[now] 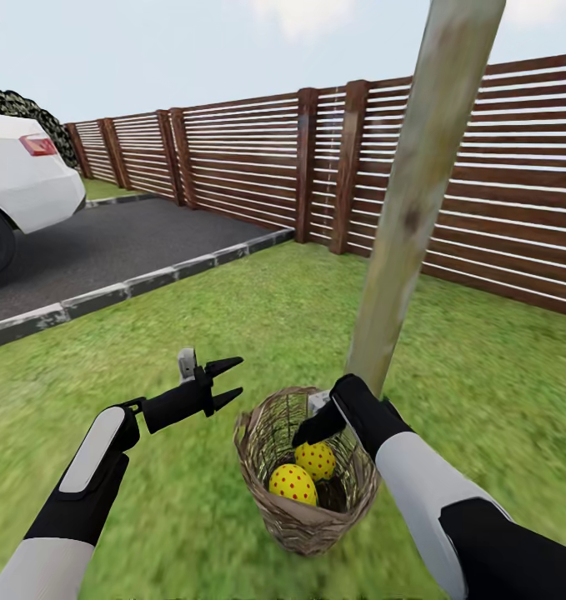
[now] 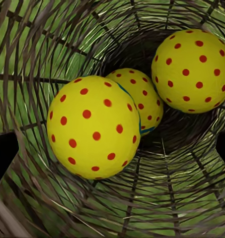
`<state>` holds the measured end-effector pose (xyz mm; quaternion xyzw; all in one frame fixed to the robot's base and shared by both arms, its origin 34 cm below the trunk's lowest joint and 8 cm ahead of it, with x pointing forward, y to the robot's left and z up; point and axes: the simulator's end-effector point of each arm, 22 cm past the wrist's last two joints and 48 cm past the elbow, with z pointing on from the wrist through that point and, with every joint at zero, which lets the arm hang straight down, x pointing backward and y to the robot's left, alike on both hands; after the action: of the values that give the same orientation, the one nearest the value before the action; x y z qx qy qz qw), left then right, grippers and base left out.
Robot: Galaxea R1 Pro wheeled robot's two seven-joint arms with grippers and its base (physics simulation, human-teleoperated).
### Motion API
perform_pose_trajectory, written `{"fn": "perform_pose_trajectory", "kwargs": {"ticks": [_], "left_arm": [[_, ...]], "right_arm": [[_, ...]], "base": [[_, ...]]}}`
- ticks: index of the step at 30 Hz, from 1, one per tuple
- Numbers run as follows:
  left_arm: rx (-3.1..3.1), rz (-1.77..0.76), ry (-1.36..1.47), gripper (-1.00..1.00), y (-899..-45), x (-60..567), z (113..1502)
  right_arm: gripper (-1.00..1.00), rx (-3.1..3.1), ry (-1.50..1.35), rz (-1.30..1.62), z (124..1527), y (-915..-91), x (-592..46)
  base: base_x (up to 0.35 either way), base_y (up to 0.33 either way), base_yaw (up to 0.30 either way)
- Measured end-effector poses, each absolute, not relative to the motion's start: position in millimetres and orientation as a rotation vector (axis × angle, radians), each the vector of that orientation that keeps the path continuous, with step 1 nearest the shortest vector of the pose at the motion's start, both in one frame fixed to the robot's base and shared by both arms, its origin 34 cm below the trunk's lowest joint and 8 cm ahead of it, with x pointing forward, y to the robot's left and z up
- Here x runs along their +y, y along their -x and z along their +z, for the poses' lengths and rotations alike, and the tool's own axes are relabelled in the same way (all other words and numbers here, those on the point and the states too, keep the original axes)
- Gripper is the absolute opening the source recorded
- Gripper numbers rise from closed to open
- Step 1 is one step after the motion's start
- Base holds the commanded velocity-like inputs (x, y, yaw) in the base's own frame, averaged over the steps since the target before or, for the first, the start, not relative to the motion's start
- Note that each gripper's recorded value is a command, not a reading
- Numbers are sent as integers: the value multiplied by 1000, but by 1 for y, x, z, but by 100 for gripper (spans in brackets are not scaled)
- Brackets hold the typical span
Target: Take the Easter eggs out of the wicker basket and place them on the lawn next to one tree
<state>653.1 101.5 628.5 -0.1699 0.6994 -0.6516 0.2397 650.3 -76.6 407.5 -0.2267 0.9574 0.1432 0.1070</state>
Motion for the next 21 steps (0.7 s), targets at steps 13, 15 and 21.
{"fn": "perform_pose_trajectory", "kwargs": {"ticks": [13,15,21], "left_arm": [[1951,-1787,518,100,-659,102,596],[1956,-1788,526,100,-659,102,591],[1973,-1789,550,100,-661,102,576]], "right_arm": [[100,2854,616,543,382,-644,-65],[100,2860,616,547,377,-644,-64],[100,2882,613,553,362,-641,-66]], "base": [[0,0,0],[0,0,0],[0,0,0]]}}
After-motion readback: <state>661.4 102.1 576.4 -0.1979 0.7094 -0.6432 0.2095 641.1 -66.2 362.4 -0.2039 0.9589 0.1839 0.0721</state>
